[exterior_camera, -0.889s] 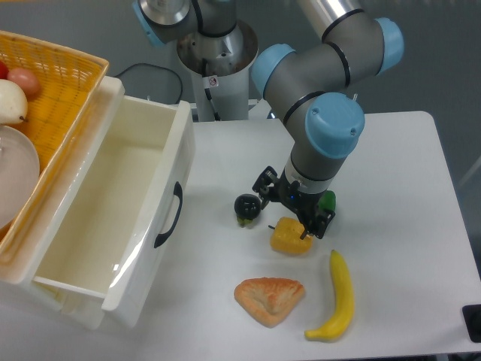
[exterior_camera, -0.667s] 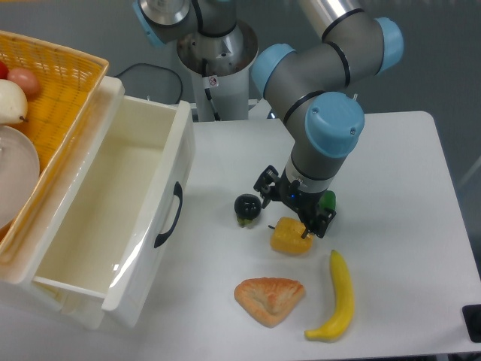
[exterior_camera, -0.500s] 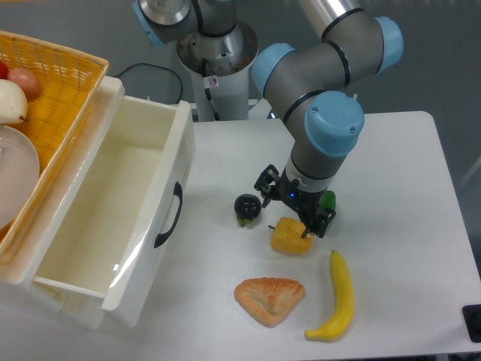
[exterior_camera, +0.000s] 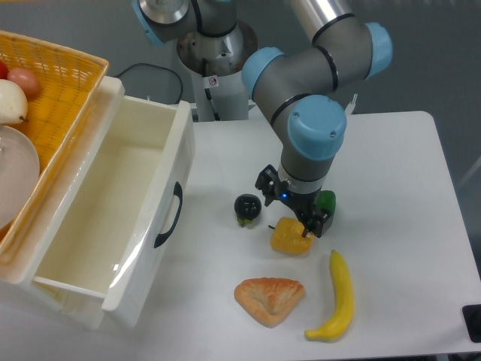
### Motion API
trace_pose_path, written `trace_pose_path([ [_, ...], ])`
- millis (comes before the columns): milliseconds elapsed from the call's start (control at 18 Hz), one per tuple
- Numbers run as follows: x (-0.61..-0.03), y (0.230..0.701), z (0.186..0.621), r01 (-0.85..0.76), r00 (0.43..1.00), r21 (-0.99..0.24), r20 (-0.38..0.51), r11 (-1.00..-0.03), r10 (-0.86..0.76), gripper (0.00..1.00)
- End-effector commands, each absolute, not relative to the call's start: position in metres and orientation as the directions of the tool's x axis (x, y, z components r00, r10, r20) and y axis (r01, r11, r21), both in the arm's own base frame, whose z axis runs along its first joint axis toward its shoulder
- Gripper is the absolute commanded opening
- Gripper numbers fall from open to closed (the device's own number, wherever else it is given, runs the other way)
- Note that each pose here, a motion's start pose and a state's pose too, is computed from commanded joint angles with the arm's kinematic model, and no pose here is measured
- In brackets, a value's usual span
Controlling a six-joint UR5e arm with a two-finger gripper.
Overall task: Pick up the yellow pepper
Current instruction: 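Lower the open gripper around the yellow bell pepper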
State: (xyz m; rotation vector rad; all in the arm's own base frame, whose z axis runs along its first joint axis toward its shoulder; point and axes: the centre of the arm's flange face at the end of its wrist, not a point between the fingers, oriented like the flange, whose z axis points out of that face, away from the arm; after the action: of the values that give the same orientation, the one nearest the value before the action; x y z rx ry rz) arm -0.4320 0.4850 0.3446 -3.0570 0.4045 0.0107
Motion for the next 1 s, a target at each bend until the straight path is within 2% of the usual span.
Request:
trace_pose_path([
  [278, -0.427, 0.477, 0.333, -0.195, 0.981, -0.051, 0.006, -0.979, -0.196, 1.00],
  [611, -0.427, 0.477, 0.327, -0.202, 0.979, -0.064, -0.037, -0.977, -0.200, 1.00],
  [778, -0.428, 0.474, 0.323, -0.197, 0.978, 0.000, -0.073, -0.980, -0.197, 1.00],
  [1000, -0.428, 0.479, 0.323, -0.244, 0.967, -0.005, -0.077, -0.970, -0.242, 1.00],
])
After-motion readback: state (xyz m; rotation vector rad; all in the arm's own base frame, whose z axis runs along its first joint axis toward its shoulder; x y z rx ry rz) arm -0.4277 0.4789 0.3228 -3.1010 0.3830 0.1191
